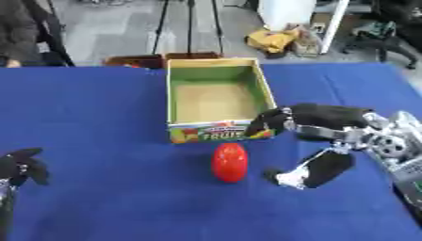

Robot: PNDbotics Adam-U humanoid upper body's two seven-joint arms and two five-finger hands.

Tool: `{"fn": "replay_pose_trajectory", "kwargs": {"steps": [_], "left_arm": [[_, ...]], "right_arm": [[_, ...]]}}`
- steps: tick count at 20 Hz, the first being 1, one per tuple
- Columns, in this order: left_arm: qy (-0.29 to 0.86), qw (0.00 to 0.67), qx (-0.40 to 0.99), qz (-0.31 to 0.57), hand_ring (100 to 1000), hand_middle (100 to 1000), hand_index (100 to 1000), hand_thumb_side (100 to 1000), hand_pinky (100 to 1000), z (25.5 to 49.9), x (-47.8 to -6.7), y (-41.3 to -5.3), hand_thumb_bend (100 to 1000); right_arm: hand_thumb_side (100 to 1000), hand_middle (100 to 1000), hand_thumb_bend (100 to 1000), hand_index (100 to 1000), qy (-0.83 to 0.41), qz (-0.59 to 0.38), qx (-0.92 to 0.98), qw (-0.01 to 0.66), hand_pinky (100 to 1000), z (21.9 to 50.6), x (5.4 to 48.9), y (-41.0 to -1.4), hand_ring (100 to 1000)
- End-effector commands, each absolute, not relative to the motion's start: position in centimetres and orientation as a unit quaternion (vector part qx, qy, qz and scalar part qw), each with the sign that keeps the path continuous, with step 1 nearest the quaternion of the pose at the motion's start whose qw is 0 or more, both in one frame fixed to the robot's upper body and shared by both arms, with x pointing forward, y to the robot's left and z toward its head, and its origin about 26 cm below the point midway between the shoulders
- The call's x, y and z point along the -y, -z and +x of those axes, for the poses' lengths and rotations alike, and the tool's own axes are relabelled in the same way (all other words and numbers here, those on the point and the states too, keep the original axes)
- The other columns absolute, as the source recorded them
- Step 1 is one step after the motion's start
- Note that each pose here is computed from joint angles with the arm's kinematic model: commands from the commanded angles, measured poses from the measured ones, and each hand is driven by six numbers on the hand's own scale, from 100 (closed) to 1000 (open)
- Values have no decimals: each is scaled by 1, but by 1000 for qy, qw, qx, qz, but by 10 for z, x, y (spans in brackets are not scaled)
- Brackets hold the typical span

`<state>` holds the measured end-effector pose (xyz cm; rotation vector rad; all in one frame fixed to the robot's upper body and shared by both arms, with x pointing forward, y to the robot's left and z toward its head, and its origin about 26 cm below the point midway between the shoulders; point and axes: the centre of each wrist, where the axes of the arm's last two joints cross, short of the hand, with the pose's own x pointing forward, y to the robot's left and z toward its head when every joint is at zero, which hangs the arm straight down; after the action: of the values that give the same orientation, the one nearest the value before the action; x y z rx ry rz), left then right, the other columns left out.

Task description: Pick up objects on the table and place them in the box.

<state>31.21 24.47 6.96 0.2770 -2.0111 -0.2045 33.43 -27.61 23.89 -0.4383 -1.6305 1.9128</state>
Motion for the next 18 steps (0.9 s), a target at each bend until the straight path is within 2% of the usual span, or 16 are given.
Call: {"fn": "replay_pose_trajectory", "kwargs": {"steps": [1, 18], "left_arm": [[90, 517, 844, 115, 371, 448, 705, 966, 558, 313, -246, -74, 648], [94, 517, 844, 107, 369, 447, 705, 969, 558, 313, -243, -74, 647]], "right_arm": [[569, 866, 270, 927, -719, -168, 610, 289, 713, 341, 276, -246, 899], [619, 862, 265, 926, -725, -165, 583, 328, 706, 402, 261, -228, 896]]}}
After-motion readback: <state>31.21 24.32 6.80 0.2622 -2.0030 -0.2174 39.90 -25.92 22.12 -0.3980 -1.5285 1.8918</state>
